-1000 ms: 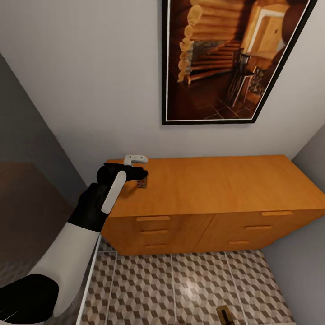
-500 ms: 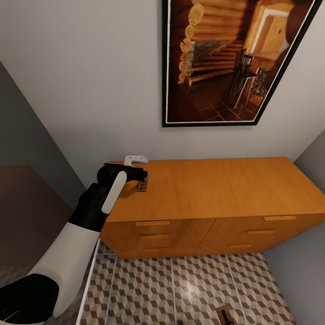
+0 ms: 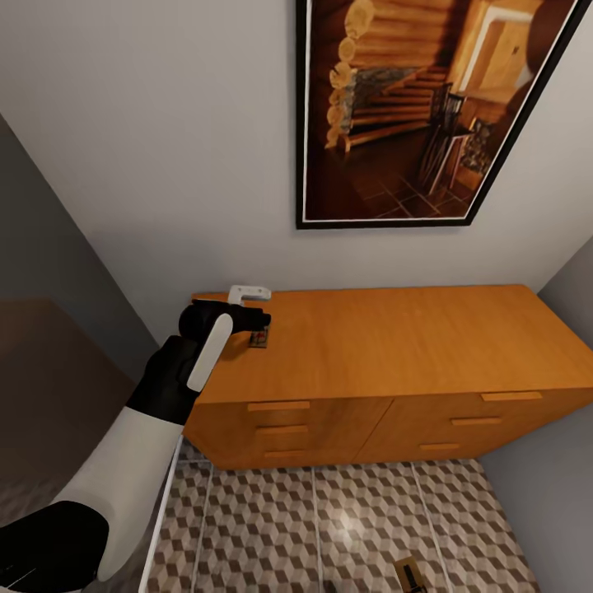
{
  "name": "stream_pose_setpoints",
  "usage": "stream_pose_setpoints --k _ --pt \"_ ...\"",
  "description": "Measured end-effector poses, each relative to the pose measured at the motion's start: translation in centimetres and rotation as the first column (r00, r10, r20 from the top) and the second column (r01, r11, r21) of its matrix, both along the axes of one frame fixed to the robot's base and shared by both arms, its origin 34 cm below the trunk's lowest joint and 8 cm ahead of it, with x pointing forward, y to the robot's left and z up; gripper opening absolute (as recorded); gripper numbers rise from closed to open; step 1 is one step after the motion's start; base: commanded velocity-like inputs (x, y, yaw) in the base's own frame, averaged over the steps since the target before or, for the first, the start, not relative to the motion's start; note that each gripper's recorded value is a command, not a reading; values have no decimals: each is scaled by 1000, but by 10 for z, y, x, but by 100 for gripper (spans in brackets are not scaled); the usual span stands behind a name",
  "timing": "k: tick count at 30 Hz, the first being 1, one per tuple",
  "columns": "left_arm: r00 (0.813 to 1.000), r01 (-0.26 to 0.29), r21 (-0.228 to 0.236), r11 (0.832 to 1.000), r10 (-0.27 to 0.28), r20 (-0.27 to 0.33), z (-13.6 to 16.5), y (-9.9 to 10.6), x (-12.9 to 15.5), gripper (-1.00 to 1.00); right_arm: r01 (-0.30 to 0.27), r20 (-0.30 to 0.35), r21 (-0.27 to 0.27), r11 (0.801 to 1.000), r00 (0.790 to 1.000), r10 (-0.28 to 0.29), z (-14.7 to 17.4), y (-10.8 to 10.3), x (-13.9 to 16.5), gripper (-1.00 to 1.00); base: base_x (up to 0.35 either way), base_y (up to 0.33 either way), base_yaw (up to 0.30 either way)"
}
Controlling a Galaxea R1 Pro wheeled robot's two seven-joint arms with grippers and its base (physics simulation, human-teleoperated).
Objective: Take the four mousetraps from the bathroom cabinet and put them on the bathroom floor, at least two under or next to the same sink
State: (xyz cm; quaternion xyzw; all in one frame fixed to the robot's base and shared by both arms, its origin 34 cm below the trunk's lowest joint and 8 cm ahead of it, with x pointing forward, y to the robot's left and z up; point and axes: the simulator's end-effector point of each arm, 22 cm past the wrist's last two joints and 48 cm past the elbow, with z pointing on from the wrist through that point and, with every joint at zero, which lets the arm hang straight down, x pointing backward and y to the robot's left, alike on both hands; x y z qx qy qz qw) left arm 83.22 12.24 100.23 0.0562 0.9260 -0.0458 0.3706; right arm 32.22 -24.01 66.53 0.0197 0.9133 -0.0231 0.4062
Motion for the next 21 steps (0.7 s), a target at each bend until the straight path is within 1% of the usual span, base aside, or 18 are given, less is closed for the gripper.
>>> stream_pose_setpoints --k 3,6,9,21 --pt "1000 8 4 1000 -8 -4 -3 -3 -1 100 0 -3 0 1000 1000 0 -1 0 -1 -100 0 0 0" --pt "999 36 21 999 -36 -8 -7 -12 -4 100 -1 -5 0 1000 1000 1 -1 0 -2 -100 0 0 0" --pt "999 52 31 998 -52 -9 -9 -18 -6 100 0 -8 0 1000 1000 0 -2 0 -3 -100 0 0 0" --pt "998 60 38 998 -59 -16 -14 -19 -7 100 0 -11 0 1000 1000 0 -2 0 -4 -100 0 0 0"
